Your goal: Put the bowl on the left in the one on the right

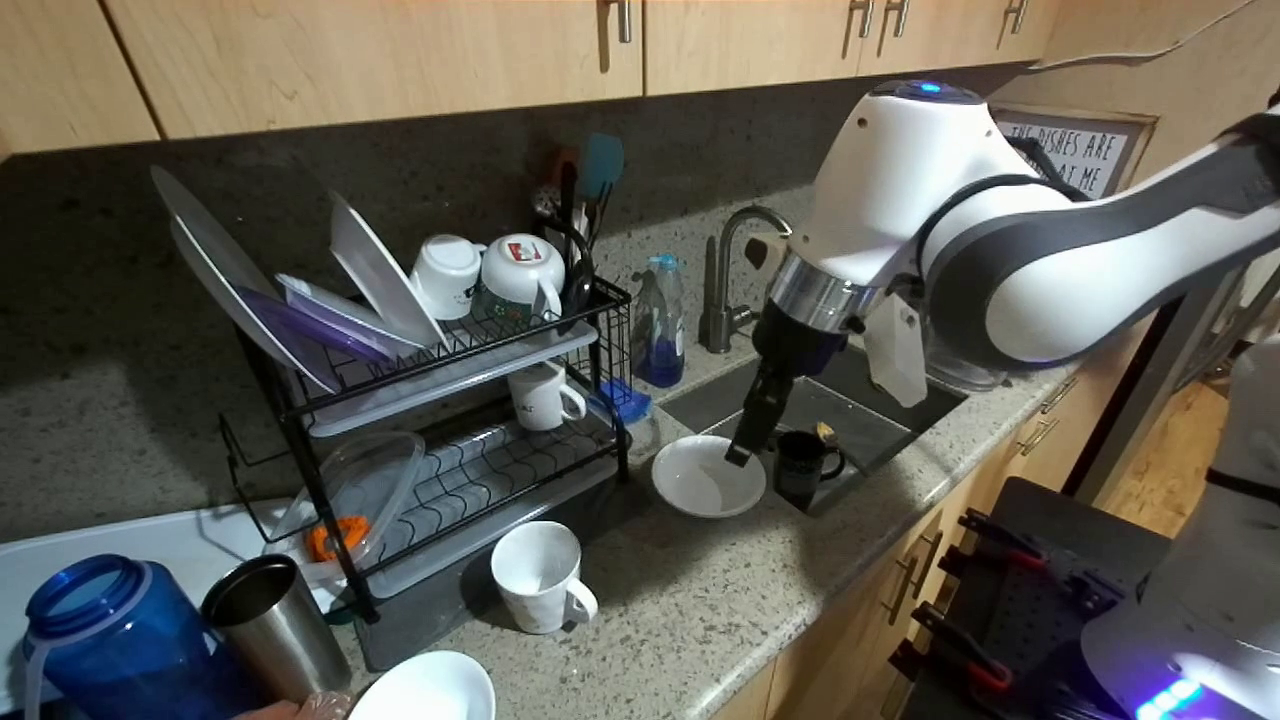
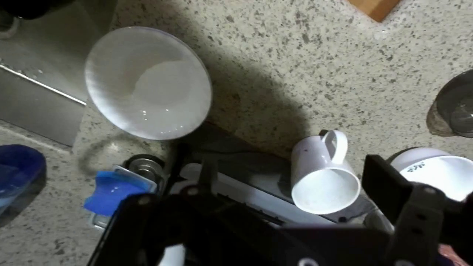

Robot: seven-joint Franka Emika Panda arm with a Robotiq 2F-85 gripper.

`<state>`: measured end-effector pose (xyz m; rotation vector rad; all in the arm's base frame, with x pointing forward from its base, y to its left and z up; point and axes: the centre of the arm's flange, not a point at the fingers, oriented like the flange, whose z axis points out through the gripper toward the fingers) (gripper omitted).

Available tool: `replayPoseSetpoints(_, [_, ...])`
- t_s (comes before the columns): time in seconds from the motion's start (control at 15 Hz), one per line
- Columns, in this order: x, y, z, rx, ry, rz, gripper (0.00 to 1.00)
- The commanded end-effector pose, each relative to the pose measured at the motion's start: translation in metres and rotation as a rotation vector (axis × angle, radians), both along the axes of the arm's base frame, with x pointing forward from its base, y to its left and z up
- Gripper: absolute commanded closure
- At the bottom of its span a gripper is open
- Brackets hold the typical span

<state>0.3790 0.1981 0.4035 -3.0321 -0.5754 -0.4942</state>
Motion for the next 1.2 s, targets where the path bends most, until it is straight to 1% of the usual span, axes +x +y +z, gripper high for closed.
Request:
replayPoseSetpoints(0.0, [0.003,0.037,-0.015,0.065,-0.027,0.058,0.0])
replayPoseSetpoints(0.13, [-0.003,0.058,-0.023,0.077,-0.039,0.088,0.0])
replayPoseSetpoints(0.27, [-0.008,0.072,-0.032,0.067,-0.035,0.107,0.0])
replayPoseSetpoints(0.33, [-0.012,0.056,-0.026,0.058,-0.033,0.105,0.0])
replayPoseSetpoints(0.47, [-0.015,0.064,-0.033,0.056,-0.023,0.116,0.0])
replayPoseSetpoints(0.93, [-0.013,0.066,-0.032,0.059,-0.024,0.117,0.0])
replayPoseSetpoints(1.0, [-0.012,0.067,-0.034,0.072,-0.013,0.126,0.0])
replayPoseSetpoints(1.13, [-0.008,0.071,-0.039,0.089,-0.019,0.129,0.0])
